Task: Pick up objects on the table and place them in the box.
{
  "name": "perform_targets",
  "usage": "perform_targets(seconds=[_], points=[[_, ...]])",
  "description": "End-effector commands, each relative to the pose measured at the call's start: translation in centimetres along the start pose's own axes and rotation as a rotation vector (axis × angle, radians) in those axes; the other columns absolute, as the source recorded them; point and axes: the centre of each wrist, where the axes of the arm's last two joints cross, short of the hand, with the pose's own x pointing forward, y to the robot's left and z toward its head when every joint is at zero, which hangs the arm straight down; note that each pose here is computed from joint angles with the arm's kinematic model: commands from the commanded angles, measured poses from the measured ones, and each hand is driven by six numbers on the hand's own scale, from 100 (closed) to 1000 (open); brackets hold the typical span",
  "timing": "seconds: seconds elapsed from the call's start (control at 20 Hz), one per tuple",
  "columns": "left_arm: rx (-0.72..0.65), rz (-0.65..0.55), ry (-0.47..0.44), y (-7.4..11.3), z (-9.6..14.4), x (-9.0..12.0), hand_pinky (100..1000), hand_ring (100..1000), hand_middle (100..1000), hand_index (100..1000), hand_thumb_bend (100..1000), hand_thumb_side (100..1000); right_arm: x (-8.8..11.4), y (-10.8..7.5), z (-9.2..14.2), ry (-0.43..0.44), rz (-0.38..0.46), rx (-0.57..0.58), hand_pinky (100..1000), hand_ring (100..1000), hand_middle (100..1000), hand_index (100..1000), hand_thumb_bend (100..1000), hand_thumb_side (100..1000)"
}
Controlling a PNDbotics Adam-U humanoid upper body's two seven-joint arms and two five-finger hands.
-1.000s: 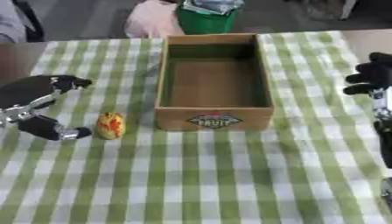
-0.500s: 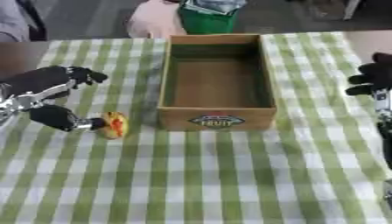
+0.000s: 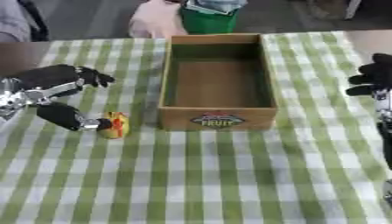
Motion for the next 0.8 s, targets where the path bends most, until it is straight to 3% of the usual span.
perform_targets(seconds=[0.05, 0.3, 0.65, 0.8], points=[[-0.022, -0.026, 0.016, 1.2, 0.7, -0.3, 674, 820, 755, 962, 499, 638, 0.5, -0.2, -0.4, -0.023, 0.011, 0.007, 563, 627, 618, 768, 100, 540], [-0.139, -0.034, 0.022, 0.0, -0.8, -0.7, 650, 803, 735, 957, 489, 627, 0.5, -0.1, -0.4, -0.02, 0.01, 0.011, 563, 627, 618, 767, 100, 540], [-0.16, -0.029, 0.022, -0.5, -1.6, -0.9, 647, 799, 728, 955, 488, 623, 0.5, -0.1, -0.4, -0.021, 0.011, 0.01, 563, 627, 618, 767, 100, 540], [-0.157, -0.023, 0.048, -1.0, -2.0, -1.1, 635, 796, 718, 948, 432, 658, 0.5, 0.0, -0.4, -0.02, 0.01, 0.012, 563, 627, 618, 767, 100, 540]])
